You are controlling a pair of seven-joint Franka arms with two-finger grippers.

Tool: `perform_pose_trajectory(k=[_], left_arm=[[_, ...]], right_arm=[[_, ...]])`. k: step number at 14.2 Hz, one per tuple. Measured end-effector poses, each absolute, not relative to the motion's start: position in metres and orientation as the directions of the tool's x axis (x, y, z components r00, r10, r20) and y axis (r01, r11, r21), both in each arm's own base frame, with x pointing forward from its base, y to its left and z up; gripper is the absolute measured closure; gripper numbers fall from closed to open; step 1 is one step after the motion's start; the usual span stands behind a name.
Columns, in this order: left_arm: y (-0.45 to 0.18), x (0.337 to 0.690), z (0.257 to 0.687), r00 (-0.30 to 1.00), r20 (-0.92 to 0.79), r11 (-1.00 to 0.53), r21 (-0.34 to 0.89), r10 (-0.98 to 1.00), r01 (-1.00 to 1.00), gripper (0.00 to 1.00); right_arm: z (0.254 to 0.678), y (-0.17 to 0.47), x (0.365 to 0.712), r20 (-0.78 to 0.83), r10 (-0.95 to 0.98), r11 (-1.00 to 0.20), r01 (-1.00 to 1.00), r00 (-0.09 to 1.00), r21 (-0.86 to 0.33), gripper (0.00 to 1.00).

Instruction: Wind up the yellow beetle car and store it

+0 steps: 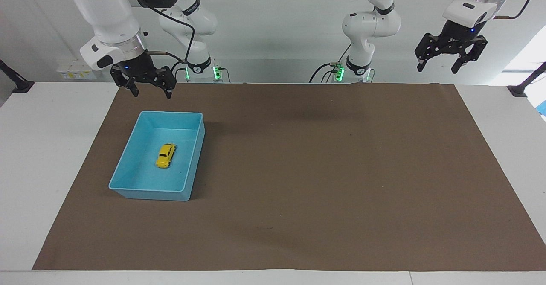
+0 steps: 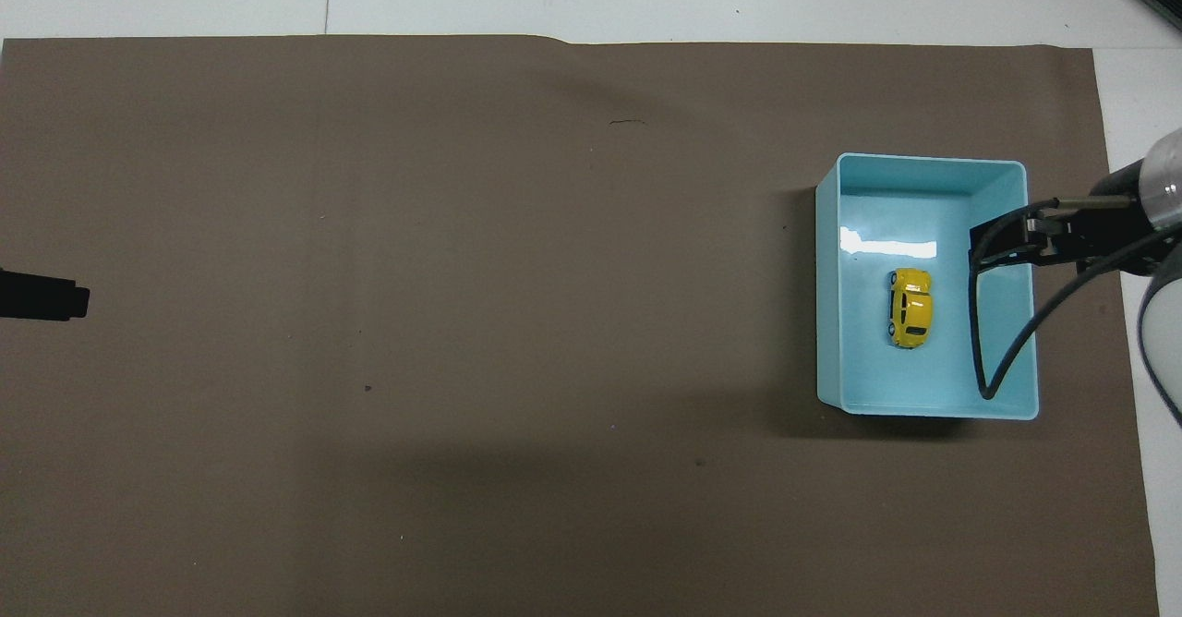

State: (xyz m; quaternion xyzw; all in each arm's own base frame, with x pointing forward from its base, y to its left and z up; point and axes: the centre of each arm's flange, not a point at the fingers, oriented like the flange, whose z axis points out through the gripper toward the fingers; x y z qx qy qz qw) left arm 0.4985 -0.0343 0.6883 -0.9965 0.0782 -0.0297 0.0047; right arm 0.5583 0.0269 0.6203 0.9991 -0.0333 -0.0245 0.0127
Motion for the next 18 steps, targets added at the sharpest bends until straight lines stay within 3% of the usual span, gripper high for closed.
perform_pose_trajectory(k=[18], left_arm=[[-0.0342,0.4985,0.6883,0.986,0.058,-0.988,-0.014,-0.156,-0.156,0.00]], right_arm=[[0.6263,0.0271,0.5585,-0.036,-0.067,-0.998,-0.066,0.997,0.025,0.00]])
